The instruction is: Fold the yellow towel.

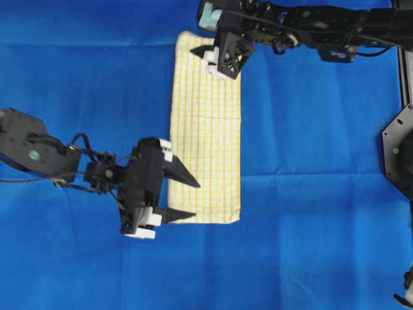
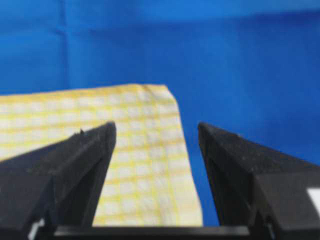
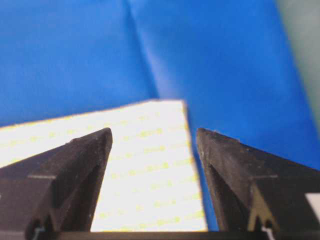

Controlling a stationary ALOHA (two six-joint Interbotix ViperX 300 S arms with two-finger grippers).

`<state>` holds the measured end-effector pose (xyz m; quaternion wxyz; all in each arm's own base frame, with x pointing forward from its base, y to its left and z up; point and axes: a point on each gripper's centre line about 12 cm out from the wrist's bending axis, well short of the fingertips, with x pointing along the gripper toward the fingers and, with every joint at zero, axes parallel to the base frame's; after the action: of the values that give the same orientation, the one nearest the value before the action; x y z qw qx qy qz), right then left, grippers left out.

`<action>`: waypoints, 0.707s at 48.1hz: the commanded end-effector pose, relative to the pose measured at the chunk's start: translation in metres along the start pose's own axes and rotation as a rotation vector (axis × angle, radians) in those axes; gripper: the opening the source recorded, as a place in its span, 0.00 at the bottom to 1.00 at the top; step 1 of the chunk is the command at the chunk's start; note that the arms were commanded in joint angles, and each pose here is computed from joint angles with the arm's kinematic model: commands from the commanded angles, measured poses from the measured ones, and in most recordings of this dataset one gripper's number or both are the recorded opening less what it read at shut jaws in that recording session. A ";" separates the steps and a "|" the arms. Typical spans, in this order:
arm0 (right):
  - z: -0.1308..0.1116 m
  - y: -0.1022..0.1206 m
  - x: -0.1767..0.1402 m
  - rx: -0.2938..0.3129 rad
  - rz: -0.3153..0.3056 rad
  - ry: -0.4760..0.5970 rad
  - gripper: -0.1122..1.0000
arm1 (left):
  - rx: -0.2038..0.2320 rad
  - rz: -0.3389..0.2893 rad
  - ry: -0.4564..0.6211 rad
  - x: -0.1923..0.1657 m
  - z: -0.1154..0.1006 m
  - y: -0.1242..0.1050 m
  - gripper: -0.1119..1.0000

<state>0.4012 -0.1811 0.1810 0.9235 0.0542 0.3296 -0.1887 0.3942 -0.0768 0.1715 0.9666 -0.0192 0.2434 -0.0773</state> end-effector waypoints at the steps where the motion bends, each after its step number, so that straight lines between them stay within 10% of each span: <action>1: 0.022 0.003 -0.028 -0.015 0.004 -0.078 0.69 | -0.002 0.014 -0.058 -0.023 0.031 0.007 0.63; 34: -0.035 0.048 -0.153 -0.021 0.120 -0.266 0.70 | -0.077 0.269 -0.082 -0.072 0.030 0.109 0.75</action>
<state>0.2966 -0.0831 0.2404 0.9648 0.0338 0.2241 -0.1333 0.3647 0.0369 0.2109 0.9725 -0.0255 0.2249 0.0554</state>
